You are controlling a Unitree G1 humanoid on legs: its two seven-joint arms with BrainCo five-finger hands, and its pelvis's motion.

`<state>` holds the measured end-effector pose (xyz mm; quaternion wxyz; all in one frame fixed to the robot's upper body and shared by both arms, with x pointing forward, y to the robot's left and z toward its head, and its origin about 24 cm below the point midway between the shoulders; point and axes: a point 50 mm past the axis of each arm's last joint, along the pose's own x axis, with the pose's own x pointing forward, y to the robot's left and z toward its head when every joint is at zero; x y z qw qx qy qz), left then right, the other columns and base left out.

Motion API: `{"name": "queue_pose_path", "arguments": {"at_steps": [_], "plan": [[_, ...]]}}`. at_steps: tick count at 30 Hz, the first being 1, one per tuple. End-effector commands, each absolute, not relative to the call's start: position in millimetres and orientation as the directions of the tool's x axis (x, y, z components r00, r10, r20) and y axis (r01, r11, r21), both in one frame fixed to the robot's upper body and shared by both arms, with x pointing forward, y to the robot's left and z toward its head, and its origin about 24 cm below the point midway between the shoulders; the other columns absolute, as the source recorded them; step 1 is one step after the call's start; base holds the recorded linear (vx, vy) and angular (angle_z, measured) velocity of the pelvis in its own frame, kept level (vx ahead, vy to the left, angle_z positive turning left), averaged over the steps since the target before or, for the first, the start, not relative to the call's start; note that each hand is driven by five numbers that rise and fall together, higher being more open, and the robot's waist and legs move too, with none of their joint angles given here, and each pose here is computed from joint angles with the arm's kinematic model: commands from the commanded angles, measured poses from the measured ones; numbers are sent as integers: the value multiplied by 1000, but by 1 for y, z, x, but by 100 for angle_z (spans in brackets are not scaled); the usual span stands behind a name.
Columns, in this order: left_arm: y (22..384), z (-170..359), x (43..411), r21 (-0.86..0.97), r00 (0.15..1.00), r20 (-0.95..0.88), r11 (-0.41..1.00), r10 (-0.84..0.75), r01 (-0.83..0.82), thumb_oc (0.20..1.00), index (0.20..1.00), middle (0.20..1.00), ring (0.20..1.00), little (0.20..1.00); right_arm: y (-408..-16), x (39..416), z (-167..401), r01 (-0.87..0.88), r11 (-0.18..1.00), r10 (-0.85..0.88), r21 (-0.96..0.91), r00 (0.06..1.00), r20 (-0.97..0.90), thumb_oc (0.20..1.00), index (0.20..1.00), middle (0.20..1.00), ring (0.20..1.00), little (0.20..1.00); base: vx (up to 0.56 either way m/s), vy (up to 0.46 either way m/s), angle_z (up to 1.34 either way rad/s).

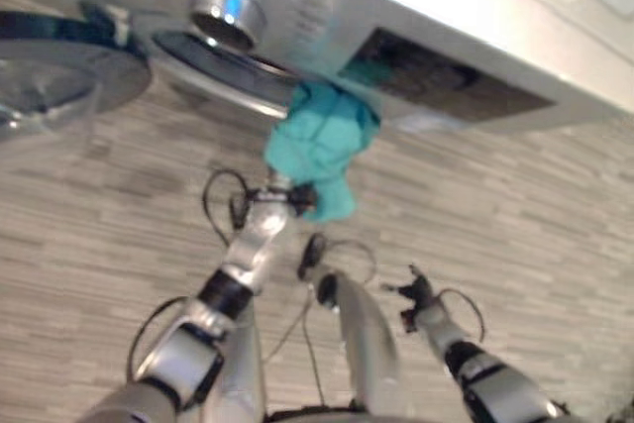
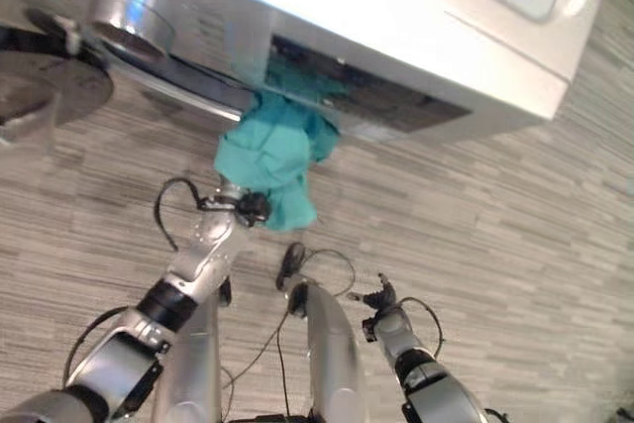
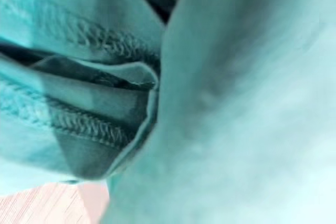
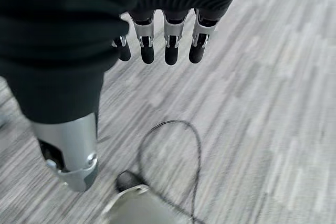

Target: Grab the laundry basket,head to the washer,open it,put in the laundry and shut it.

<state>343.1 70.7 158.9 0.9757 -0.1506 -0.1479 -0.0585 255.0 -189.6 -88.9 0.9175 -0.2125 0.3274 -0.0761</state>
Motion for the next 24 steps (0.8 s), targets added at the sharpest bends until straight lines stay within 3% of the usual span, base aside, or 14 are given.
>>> {"name": "queue_pose_path", "arguments": {"at_steps": [1,12,19,24], "plan": [[44,188,333,-336,898,431,908,-88,250,200,200,200,200,200,-194,237,-97,16,899,-294,-437,762,-577,1000,1000,1000,1000,1000,-11,-39,3],[35,204,329,-318,873,482,914,-73,252,200,200,200,200,200,-192,240,-85,33,902,-268,-430,825,-498,1000,1000,1000,1000,1000,2,-43,6],[86,206,334,-327,844,510,945,167,10,200,200,200,200,200,-184,232,-87,26,915,-241,-403,835,-495,1000,1000,1000,1000,1000,15,-32,10],[122,231,339,-372,752,561,917,345,-143,200,200,200,200,200,-180,236,-79,-9,913,-196,-407,867,-458,1000,1000,1000,1000,1000,1,3,-4]]}}
